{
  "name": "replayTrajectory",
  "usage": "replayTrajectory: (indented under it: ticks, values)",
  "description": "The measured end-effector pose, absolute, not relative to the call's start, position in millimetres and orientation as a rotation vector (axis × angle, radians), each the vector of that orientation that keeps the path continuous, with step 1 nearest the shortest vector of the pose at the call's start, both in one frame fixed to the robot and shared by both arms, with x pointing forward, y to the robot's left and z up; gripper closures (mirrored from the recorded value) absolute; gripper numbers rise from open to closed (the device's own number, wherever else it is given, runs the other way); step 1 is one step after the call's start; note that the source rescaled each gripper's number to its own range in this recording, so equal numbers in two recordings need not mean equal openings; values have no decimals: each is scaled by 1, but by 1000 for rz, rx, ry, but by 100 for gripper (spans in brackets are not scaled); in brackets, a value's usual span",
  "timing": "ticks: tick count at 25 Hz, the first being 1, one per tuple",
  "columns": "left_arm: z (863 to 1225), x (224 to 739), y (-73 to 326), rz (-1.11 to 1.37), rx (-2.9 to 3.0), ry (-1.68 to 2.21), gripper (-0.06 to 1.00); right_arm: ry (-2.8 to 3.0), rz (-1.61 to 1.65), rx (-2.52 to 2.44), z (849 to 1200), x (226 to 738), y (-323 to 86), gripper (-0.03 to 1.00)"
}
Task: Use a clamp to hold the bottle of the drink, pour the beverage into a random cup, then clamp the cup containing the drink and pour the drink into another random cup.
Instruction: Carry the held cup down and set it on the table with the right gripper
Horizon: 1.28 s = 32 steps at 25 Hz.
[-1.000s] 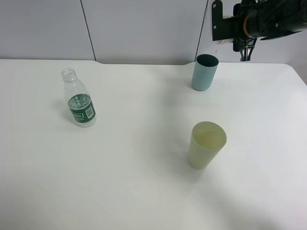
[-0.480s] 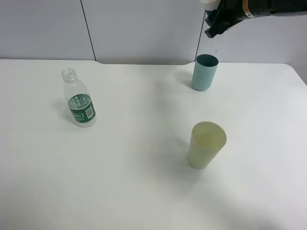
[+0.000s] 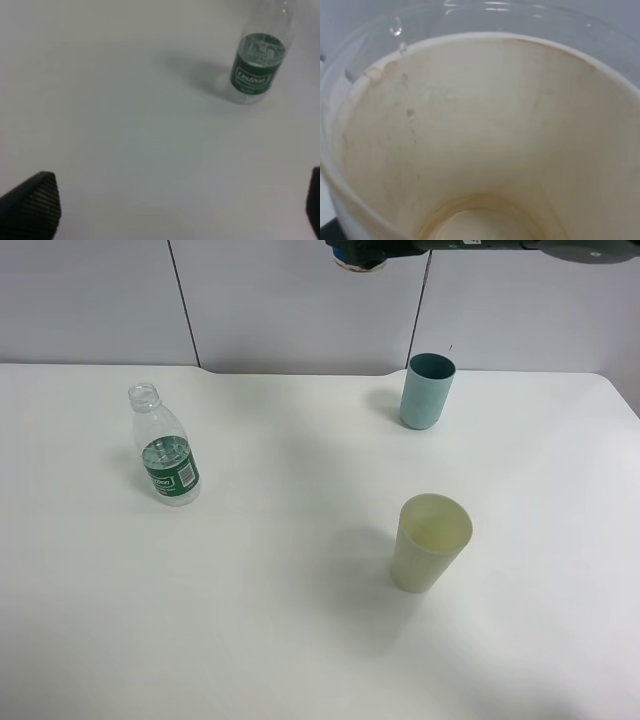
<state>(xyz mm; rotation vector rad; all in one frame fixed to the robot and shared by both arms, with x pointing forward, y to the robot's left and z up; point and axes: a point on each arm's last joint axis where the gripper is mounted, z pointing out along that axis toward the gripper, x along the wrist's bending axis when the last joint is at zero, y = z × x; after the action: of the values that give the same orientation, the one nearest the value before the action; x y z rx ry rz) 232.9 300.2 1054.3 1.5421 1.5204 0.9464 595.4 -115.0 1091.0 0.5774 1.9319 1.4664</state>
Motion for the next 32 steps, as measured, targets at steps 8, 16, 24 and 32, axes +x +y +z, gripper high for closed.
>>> replayTrajectory:
  ticks: [8,16,24,32]
  values:
    - [1054,233,300,946,1542,1521,-5,1985,1610,440,1075,594,-95,97]
    - [1054,233,300,946,1542,1521,-5,2079,1577,415,1034,606,-87,97]
    - [1054,233,300,946,1542,1521,-5,2273,1537,369,965,615,-77,97]
    - [1054,233,300,946,1542,1521,-5,2369,1520,349,918,617,-73,97]
